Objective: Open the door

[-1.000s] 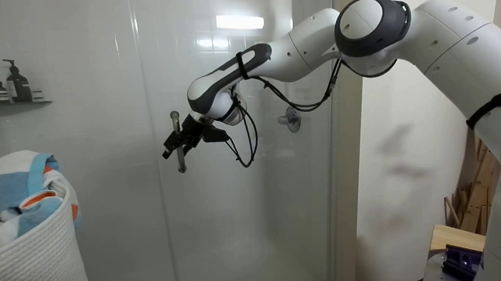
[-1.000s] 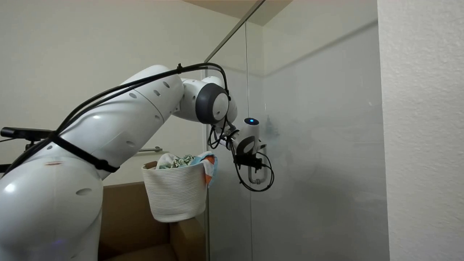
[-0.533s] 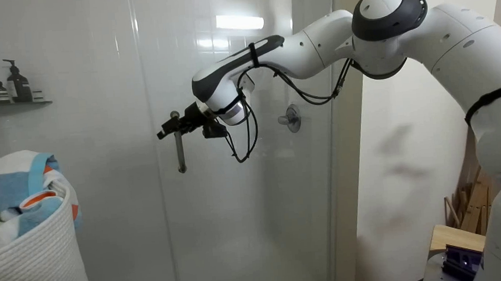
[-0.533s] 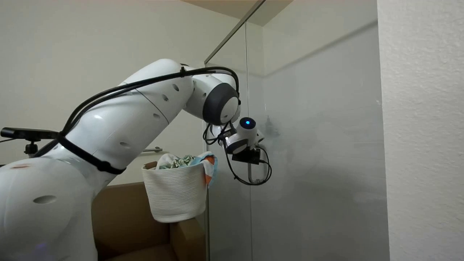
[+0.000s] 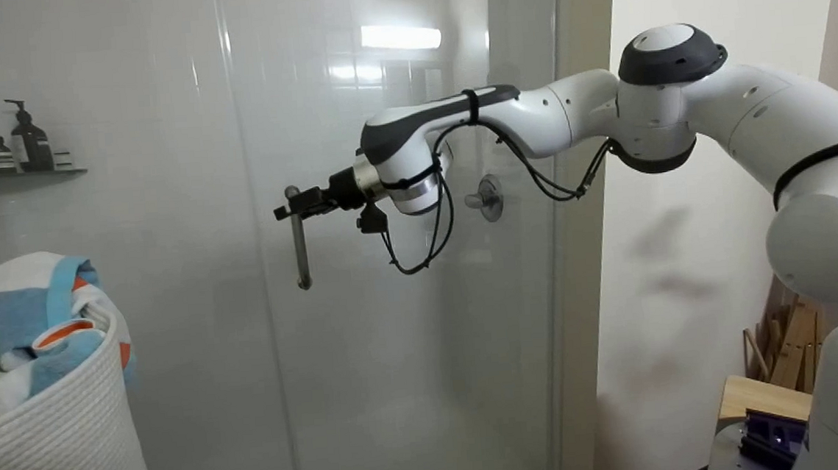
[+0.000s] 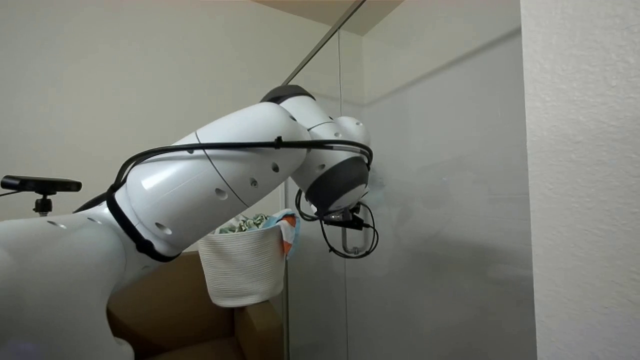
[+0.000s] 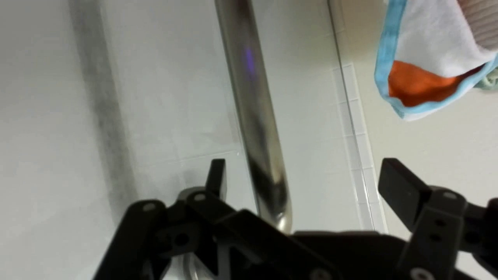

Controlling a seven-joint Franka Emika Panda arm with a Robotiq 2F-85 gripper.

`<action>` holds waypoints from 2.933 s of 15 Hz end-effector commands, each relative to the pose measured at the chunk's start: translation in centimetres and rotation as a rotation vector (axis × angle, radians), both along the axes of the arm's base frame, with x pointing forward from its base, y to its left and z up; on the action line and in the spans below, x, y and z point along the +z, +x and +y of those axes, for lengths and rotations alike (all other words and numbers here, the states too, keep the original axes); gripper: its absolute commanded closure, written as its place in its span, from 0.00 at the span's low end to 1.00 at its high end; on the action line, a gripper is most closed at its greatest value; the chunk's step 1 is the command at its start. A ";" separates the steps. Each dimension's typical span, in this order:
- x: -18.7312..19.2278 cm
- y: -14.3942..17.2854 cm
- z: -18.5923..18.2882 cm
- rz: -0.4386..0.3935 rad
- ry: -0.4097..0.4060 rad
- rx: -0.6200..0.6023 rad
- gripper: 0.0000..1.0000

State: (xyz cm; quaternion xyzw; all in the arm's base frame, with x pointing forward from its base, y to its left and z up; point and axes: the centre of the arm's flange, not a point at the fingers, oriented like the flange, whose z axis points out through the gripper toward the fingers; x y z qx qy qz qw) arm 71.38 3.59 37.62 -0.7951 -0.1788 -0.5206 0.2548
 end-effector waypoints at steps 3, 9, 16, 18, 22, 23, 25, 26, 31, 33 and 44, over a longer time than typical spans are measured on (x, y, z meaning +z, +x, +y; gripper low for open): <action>-7.5 -0.2 0.4 0.179 0.047 0.109 0.00; -7.7 1.6 4.6 0.221 -0.051 0.117 0.00; -7.1 1.4 6.1 0.301 -0.081 0.126 0.00; -7.1 1.2 6.0 0.319 -0.082 0.125 0.00; -7.4 0.8 6.1 0.340 -0.078 0.125 0.00; -7.4 0.8 6.3 0.342 -0.078 0.129 0.00; -7.4 0.6 6.9 0.345 -0.077 0.143 0.00; -7.5 0.5 7.2 0.349 -0.076 0.152 0.00; -7.5 -0.2 8.6 0.361 -0.086 0.180 0.00; -7.3 -0.5 8.9 0.365 -0.107 0.180 0.00; -7.7 1.9 2.5 0.282 -0.133 0.057 0.00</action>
